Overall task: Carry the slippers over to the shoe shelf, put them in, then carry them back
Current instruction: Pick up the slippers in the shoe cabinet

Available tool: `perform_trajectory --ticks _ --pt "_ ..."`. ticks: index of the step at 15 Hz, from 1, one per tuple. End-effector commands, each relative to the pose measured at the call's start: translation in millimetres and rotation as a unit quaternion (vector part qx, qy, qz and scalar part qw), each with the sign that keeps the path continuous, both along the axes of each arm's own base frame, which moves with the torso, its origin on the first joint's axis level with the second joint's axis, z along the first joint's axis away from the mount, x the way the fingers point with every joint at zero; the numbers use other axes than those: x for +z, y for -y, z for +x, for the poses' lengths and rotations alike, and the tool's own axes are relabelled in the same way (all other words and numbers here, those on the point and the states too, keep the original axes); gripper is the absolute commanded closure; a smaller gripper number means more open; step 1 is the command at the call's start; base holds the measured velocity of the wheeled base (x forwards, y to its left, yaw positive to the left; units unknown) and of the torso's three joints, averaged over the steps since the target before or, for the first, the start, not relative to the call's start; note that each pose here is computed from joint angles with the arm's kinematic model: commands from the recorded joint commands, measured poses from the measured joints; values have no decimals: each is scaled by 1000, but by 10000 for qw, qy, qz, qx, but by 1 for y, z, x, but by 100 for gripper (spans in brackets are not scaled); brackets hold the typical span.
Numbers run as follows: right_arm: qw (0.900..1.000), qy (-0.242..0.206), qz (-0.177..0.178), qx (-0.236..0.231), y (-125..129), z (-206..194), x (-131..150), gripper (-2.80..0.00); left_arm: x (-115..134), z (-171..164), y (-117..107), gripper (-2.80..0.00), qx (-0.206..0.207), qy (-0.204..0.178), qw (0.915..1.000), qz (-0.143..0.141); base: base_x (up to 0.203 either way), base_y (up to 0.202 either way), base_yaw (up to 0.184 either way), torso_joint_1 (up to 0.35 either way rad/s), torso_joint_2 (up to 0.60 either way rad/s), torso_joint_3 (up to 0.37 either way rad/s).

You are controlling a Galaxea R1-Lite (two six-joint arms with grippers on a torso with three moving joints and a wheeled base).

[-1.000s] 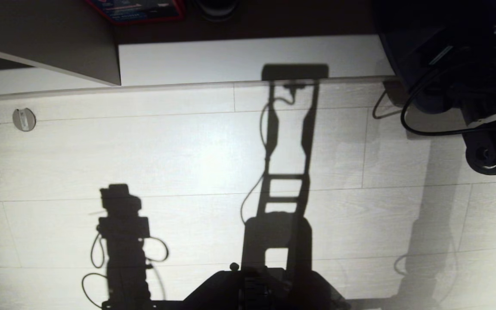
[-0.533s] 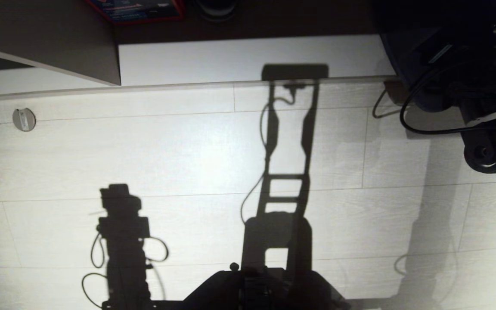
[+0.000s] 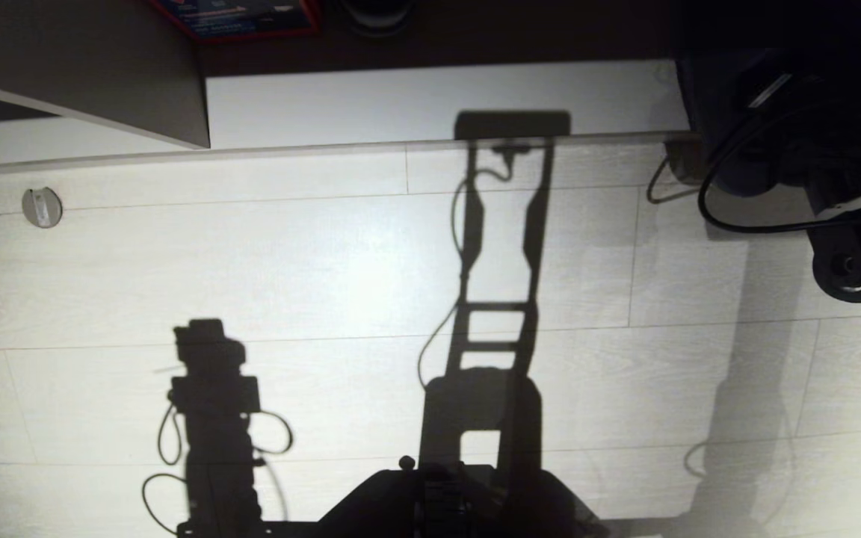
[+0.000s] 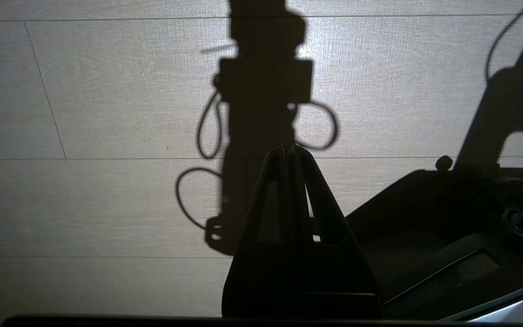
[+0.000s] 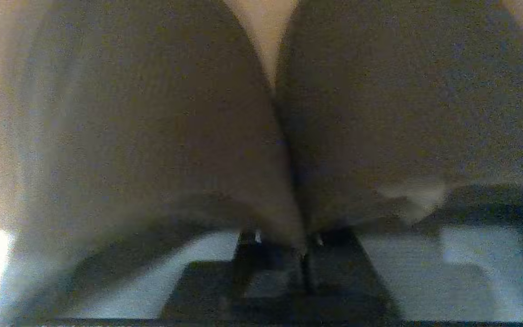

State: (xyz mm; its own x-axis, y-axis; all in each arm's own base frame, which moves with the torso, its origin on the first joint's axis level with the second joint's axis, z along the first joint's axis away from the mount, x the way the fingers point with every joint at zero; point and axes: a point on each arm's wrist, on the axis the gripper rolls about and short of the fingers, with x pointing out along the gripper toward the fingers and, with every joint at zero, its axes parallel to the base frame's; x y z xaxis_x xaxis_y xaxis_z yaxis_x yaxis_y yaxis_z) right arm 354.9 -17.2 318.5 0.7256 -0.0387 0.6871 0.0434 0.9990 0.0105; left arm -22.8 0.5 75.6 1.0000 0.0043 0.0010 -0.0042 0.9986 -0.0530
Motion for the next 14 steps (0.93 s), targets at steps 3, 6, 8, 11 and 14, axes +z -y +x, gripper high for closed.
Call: perform_trajectory --ticks 3,6,8,11,14 --pt "9999 101 19 12 -1 -18 9 0 0 0 0 0 2 3 10000 -3 0 0 0 0 0 0" --pt "9999 135 38 29 -2 -30 14 0 0 0 0 0 2 3 10000 -3 0 0 0 0 0 0" --pt "9999 164 42 35 -2 -41 17 0 0 0 0 0 9 3 10000 -3 0 0 0 0 0 0" --pt "9999 124 48 53 -3 -53 17 0 0 0 0 0 2 3 10000 -3 0 0 0 0 0 0" --pt "9996 -203 27 205 -14 -83 4 0 0 0 0 0 2 3 10000 -3 0 0 0 0 0 0"
